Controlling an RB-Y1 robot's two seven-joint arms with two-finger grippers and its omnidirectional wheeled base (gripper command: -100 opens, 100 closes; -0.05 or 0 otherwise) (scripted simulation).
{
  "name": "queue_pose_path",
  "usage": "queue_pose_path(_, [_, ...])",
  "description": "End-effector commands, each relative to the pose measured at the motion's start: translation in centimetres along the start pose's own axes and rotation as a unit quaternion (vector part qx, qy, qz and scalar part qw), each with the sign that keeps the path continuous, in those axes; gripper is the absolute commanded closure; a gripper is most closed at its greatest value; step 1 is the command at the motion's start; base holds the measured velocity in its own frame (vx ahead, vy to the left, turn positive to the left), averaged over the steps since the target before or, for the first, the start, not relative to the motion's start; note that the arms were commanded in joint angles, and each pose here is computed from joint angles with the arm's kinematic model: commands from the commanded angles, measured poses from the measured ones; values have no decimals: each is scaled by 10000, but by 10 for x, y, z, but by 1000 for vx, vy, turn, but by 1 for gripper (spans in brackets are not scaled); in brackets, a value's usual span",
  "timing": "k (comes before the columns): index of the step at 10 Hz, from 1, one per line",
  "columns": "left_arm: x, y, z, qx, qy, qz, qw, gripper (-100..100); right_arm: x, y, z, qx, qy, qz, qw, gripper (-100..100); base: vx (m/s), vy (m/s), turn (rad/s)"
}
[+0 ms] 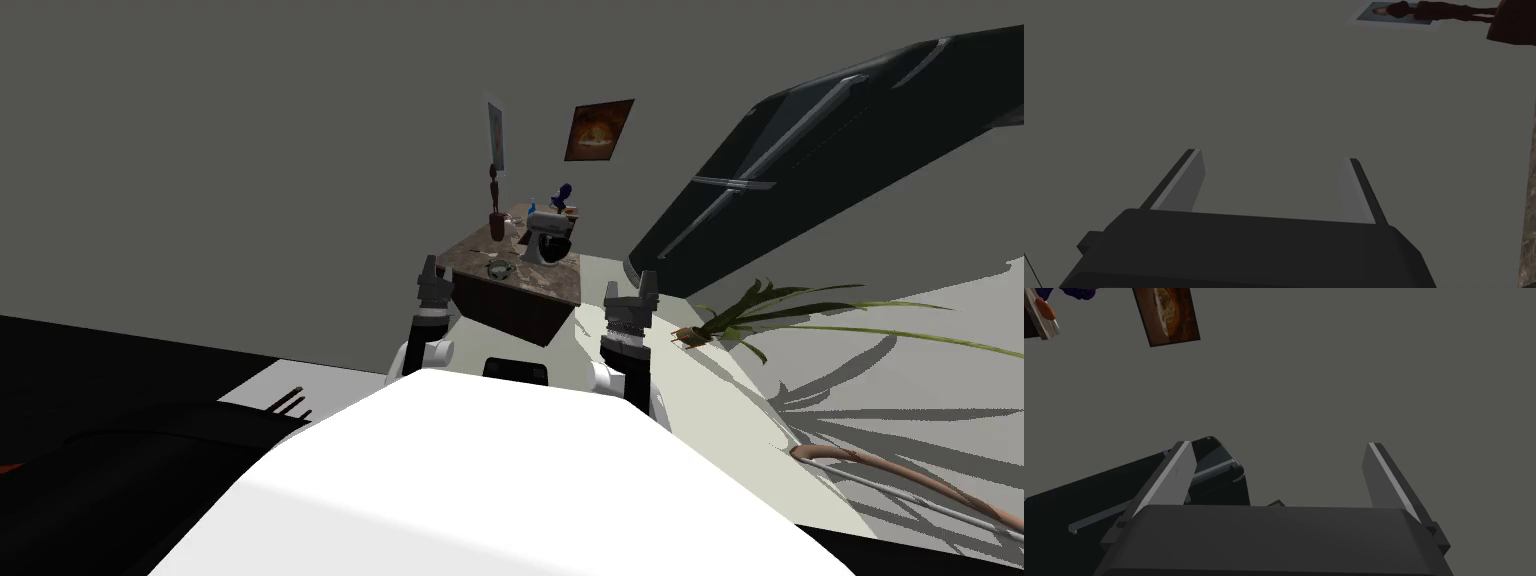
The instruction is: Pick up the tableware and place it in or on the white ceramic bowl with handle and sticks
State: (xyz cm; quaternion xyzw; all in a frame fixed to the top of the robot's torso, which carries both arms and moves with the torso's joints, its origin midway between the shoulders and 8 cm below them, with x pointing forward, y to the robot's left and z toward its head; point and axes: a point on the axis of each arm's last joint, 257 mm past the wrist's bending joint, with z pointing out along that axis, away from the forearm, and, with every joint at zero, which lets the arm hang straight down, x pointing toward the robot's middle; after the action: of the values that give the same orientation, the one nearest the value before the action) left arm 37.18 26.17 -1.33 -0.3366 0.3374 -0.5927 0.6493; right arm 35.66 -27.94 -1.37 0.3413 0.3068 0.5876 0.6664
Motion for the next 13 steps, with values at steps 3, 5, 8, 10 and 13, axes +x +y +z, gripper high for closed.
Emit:
queue_pose_path(3, [0, 0, 0, 0, 0, 0, 10000, 0, 9, 3, 5, -38, 417, -123, 9990, -100, -2, 1, 59])
queue_pose_path(5, [0, 0, 0, 0, 0, 0, 10000, 0, 16, 7, 11, -82, 683, -182, 9975, -100, 2, 0, 109])
queue_pose_path(8, [0, 0, 0, 0, 0, 0, 10000, 0, 24, 10, 18, -127, 1003, -260, 9945, -100, 7, -2, 85])
queue_pose_path(10, [0, 0, 0, 0, 0, 0, 10000, 0, 29, 12, 21, -148, 1168, -300, 9926, -100, 10, -3, 128])
queue_pose_path(13, [0, 0, 0, 0, 0, 0, 10000, 0, 40, 15, 28, -175, 1518, -393, 9875, -100, 12, -3, 130])
